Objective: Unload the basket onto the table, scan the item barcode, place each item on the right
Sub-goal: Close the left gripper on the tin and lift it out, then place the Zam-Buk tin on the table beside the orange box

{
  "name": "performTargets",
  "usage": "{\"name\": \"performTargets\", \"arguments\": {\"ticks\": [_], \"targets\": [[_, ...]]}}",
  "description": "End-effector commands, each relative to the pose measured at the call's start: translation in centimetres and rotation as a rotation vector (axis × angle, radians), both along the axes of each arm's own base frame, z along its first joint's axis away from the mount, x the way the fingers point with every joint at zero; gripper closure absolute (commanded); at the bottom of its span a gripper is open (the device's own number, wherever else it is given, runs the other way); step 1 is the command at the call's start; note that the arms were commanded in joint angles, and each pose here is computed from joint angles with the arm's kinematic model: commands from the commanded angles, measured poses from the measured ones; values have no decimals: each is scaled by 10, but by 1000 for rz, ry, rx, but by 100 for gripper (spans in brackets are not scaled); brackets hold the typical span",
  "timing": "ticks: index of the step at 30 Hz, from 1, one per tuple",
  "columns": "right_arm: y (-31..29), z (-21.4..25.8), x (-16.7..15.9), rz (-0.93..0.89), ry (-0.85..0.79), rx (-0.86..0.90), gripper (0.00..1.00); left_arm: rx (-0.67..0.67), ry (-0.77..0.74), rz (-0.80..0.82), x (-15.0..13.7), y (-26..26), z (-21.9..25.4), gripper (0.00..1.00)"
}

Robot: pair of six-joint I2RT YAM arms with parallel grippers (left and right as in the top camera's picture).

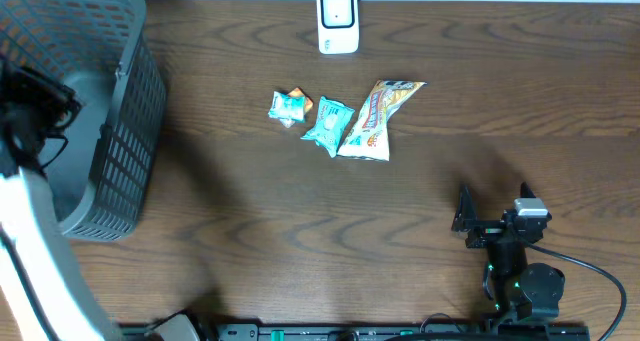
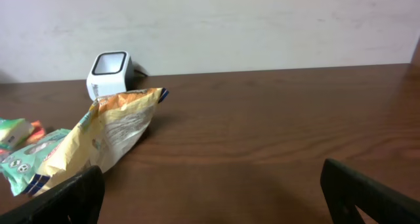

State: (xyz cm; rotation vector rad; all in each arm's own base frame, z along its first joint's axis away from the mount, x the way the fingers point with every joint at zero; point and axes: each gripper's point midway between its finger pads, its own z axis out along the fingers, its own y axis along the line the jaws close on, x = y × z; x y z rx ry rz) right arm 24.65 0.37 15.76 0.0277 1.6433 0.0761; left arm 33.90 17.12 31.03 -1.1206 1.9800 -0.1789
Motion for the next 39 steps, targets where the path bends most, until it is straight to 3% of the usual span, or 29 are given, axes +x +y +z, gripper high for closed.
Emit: {"name": "performTargets", "arguments": {"ticks": [1, 10, 15, 21, 25, 31, 39], "targets": [[2, 0, 0, 8, -1, -12, 1, -42, -141, -98, -3, -38, 42, 38], [2, 0, 0, 8, -2, -12, 1, 33, -337, -325, -10, -120, 104, 38], [2, 0, 0, 8, -2, -12, 1, -2, -312, -466, -3, -166, 96, 38], [2, 0, 0, 8, -2, -12, 1, 28, -125, -767, 16, -244, 34, 38], [2, 0, 0, 8, -2, -12, 1, 55, 40, -872, 31, -279, -19, 38], [2, 0, 0, 8, -2, -12, 1, 167, 329, -893, 49, -295, -111, 37], [2, 0, 0, 8, -2, -12, 1, 147, 606, -941, 49, -314, -212, 37]]}}
